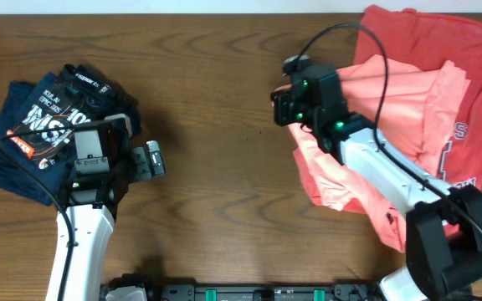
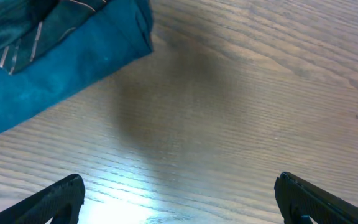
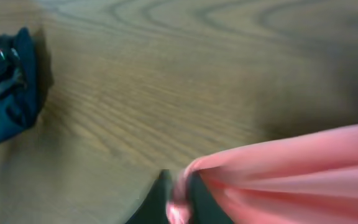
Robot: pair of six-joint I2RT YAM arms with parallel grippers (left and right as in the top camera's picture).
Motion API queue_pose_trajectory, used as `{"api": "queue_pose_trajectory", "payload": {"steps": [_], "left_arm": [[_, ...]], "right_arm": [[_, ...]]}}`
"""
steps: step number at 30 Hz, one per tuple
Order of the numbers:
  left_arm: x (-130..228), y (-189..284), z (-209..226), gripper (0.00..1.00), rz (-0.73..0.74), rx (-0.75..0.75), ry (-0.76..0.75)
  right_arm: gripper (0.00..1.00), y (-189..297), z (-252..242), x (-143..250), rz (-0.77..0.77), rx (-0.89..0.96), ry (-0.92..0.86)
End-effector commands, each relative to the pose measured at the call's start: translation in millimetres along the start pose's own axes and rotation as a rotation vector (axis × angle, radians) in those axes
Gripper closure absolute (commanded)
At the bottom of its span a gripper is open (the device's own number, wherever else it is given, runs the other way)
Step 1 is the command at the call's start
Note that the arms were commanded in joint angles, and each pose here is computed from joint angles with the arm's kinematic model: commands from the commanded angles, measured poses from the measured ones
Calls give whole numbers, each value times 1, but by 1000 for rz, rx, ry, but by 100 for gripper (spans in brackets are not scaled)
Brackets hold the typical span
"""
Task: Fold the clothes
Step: 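Lift the pink shirt with the right gripper and pull it leftward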
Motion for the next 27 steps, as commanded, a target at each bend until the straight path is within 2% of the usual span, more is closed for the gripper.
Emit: {"api": "queue_pose_trajectory", "payload": {"steps": [1,2,5,7,11,16,21,27], "left_arm": [[-6,3,-8,2,-16,100,8],[-7,4,-11,1,-20,132,5],[-8,3,-21,1,-20,205,-13],[-6,1,-30,1,-5,237,-36],[0,-9,-56,2,38,297,-88],[4,-30,-103,2,55,397,-172],[5,-62,-150,2,8,496,-261],[2,-114,-181,2,-77,575,-218]], "right_arm": [[57,6,-12,-7,-38,97,14],[51,11,-19,-10,-48,142,17],[16,35,-41,-16,-52,274,-2],[1,60,-64,-18,-37,389,-46],[1,108,-111,-5,75,571,-171],[1,148,-147,23,239,694,-320],[1,172,-169,41,328,742,-442],[1,182,-176,49,367,755,-498]]}}
Point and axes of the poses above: each gripper's point midway between its finger pads, its own y axis back along the fingers, its own z axis along the line the jaws close on, x = y × z, the point moved 9 cm from there along y, back along the fingers, and after that the axes turned 3 degrees about -y, right-handed, at the moved point
